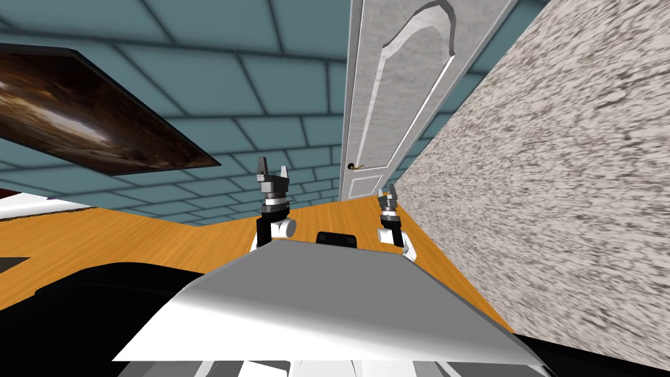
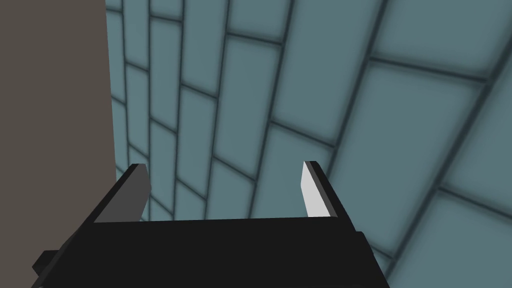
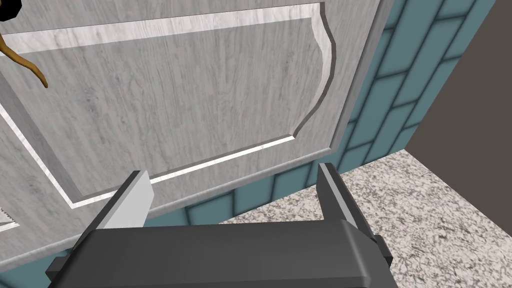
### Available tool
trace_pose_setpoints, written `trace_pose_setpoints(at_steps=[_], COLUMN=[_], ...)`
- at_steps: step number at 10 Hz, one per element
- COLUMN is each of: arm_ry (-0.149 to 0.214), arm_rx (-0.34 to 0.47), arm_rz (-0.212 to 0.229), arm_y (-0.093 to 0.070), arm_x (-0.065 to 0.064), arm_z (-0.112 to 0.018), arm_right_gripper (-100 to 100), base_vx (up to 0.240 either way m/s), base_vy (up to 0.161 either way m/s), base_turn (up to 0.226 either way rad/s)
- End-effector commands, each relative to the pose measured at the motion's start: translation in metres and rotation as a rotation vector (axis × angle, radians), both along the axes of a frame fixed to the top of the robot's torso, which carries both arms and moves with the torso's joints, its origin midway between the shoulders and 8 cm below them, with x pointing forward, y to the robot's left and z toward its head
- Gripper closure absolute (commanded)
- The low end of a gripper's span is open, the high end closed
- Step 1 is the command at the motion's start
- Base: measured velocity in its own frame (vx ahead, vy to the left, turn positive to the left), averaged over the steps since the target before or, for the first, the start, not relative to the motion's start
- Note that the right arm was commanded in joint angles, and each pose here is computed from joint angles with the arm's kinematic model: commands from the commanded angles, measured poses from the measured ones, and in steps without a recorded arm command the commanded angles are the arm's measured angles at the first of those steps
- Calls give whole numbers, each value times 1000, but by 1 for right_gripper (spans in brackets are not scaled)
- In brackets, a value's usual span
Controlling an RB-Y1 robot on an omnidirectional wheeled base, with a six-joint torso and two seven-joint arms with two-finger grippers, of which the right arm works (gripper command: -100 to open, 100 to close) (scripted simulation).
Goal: Pull the door open
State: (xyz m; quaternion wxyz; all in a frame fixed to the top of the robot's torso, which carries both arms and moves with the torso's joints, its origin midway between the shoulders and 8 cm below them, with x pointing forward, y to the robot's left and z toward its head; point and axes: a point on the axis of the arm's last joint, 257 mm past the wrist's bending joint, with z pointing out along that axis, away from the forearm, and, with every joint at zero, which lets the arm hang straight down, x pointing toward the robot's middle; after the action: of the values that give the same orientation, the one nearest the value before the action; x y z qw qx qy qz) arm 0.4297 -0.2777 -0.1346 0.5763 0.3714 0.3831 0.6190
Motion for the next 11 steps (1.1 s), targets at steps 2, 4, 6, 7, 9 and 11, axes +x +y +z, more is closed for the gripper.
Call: trace_pose_setpoints(at_steps=[2, 4, 6, 7, 9, 11], arm_ry=[23, 50, 78, 92, 120, 146], arm_rx=[-10, -24, -38, -45, -58, -71], arm_rz=[8, 17, 26, 31, 39, 47], arm_y=[-1, -3, -5, -6, -9, -13], arm_x=[5, 10, 14, 16, 20, 23], arm_z=[-15, -31, -48, -56, -72, -87], arm_right_gripper=[-100, -100, -100, -100, -100, -100], base_vx=[85, 63, 96, 111, 101, 109], base_vy=[8, 14, 4, 24, 23, 21], base_turn=[31, 34, 41, 50, 41, 44])
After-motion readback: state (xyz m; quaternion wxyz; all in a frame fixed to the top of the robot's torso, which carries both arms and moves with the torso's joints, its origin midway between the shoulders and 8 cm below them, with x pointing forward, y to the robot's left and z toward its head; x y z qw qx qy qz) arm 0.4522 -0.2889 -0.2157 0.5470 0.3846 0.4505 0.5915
